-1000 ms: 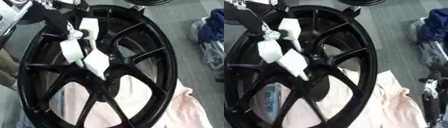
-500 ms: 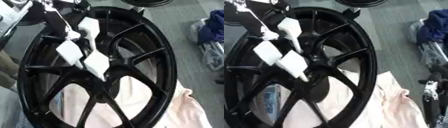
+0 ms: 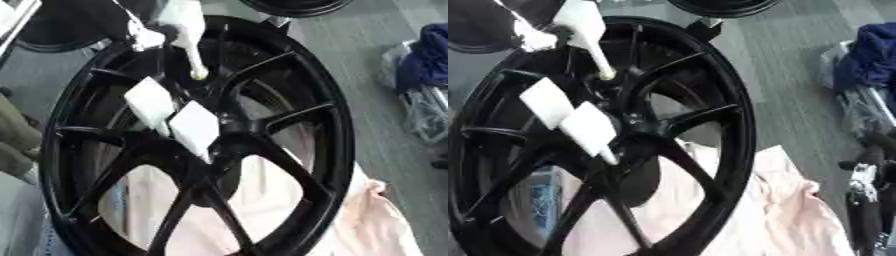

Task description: Pull the pin out of the wheel hub.

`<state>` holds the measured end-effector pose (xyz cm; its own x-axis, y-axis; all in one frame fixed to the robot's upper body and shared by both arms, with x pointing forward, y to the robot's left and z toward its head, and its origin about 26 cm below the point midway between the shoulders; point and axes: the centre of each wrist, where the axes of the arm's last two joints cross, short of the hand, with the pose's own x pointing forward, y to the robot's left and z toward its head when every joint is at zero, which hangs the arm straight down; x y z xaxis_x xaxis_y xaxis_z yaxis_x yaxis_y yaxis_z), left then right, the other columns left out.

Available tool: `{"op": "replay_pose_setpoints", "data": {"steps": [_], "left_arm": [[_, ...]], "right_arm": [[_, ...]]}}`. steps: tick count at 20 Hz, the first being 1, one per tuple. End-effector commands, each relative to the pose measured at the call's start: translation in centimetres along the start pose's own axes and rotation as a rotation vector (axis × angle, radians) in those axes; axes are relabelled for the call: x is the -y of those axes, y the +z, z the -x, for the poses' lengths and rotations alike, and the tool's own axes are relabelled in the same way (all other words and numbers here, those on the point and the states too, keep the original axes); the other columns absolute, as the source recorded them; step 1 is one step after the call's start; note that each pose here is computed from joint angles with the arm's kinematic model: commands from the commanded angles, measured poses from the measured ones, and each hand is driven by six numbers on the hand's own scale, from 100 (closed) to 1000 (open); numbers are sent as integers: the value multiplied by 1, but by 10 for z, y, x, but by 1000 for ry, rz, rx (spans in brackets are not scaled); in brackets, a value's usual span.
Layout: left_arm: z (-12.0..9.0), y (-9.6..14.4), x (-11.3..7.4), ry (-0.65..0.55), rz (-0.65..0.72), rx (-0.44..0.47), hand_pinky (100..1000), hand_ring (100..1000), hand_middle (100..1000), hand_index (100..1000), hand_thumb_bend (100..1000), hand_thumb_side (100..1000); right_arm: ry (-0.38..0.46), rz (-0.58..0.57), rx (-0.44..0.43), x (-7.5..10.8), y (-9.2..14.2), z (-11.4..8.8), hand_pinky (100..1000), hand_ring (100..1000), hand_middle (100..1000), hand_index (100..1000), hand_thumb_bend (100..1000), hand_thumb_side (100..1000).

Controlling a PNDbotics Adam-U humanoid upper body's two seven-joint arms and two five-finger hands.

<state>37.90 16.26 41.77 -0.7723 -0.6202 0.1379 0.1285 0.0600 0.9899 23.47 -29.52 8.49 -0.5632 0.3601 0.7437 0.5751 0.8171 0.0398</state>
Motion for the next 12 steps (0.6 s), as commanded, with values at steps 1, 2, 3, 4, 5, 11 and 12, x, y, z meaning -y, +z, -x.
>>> {"op": "replay_pose_setpoints", "data": {"steps": [1,2,3,4,5,11,12], "left_arm": [[5,32,-24,7,-99,-31,676,436,224,380,100,205],[12,41,-27,22,-123,-52,679,436,222,380,100,210],[21,51,-28,41,-149,-80,682,435,220,380,100,219],[29,61,-29,59,-174,-107,682,434,220,380,100,220],[37,71,-30,74,-197,-138,682,433,217,380,100,226],[108,162,-25,196,-387,-429,686,429,205,380,100,284],[118,181,-21,214,-425,-465,686,429,205,380,100,284]], "right_arm": [[3,15,14,4,-2,-2,514,789,726,781,100,665],[7,17,17,5,-2,-2,514,789,725,781,100,664],[12,20,19,6,-2,-2,515,789,725,781,100,662],[16,24,22,7,-2,-1,515,789,725,781,100,662],[21,28,26,8,-1,-1,516,789,725,781,100,659],[45,57,45,12,0,0,517,789,726,781,100,650],[43,57,47,12,0,0,517,789,726,781,100,650]]}}
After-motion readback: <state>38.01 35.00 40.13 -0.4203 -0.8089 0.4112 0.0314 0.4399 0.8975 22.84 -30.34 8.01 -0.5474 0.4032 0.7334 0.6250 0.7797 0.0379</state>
